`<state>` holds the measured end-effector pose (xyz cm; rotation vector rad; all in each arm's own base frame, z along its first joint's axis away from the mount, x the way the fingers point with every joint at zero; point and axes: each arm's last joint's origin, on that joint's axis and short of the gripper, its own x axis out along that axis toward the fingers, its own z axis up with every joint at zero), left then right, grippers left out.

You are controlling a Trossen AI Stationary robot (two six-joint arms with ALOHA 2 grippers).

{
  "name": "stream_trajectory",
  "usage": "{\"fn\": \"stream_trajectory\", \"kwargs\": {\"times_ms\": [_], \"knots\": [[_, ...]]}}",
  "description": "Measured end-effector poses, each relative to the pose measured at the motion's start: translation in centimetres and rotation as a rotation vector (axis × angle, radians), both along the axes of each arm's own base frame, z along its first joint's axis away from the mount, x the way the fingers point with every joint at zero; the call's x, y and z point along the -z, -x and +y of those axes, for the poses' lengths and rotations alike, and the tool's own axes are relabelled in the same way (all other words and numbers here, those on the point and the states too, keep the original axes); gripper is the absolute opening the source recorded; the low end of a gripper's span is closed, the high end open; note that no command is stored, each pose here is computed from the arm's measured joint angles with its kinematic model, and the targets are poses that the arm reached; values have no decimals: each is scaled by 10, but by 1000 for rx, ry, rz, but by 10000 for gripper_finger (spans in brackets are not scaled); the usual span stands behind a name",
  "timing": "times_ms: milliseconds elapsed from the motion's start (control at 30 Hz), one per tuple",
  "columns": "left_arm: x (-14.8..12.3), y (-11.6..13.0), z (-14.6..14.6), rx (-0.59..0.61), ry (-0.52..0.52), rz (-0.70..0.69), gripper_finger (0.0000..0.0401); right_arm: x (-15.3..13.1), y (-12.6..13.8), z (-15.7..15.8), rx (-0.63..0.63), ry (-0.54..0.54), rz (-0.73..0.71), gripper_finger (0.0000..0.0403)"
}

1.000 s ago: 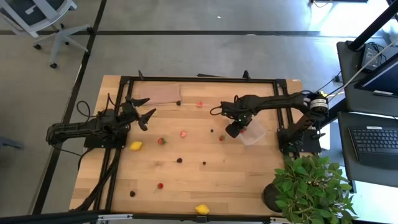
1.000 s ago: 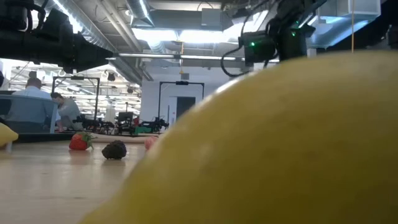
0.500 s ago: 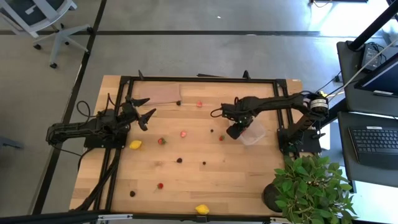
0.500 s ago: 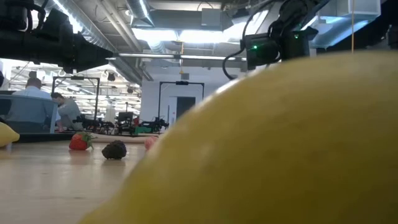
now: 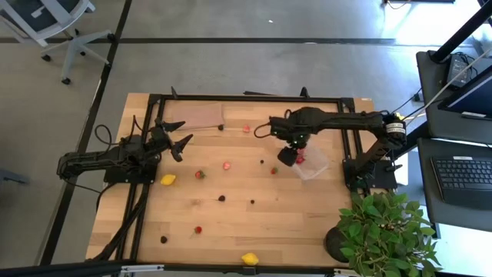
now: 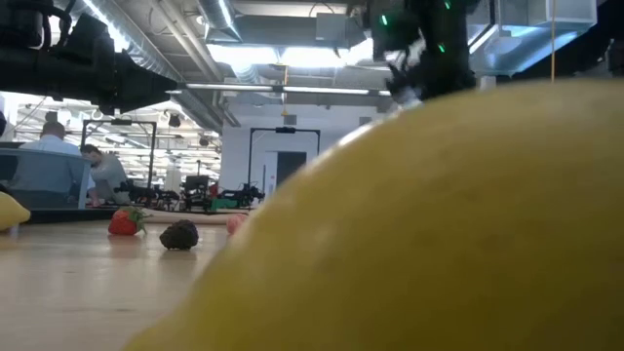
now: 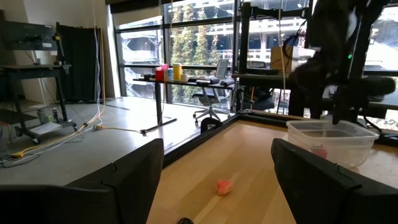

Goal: Pick and placing Produce into tupperware
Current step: Move the transparent bin to the top center of the table

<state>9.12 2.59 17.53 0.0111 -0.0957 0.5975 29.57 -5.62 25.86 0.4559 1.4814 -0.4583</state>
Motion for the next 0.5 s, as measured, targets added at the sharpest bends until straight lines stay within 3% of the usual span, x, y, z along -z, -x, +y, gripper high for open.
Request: {"fn": "stream_trajectory", "kwargs": {"times_ms": [200,300,400,500], "knots": [[0,0,0,0,0,0,291,-26,-29,6,-188,78,-283,245],[0,0,0,0,0,1,291,-24,-40,14,-367,109,-383,245],[0,0,0,0,0,0,291,-13,-47,25,-503,117,-424,245],[0,0,0,0,0,1,291,10,-47,34,-551,89,-353,245]]}}
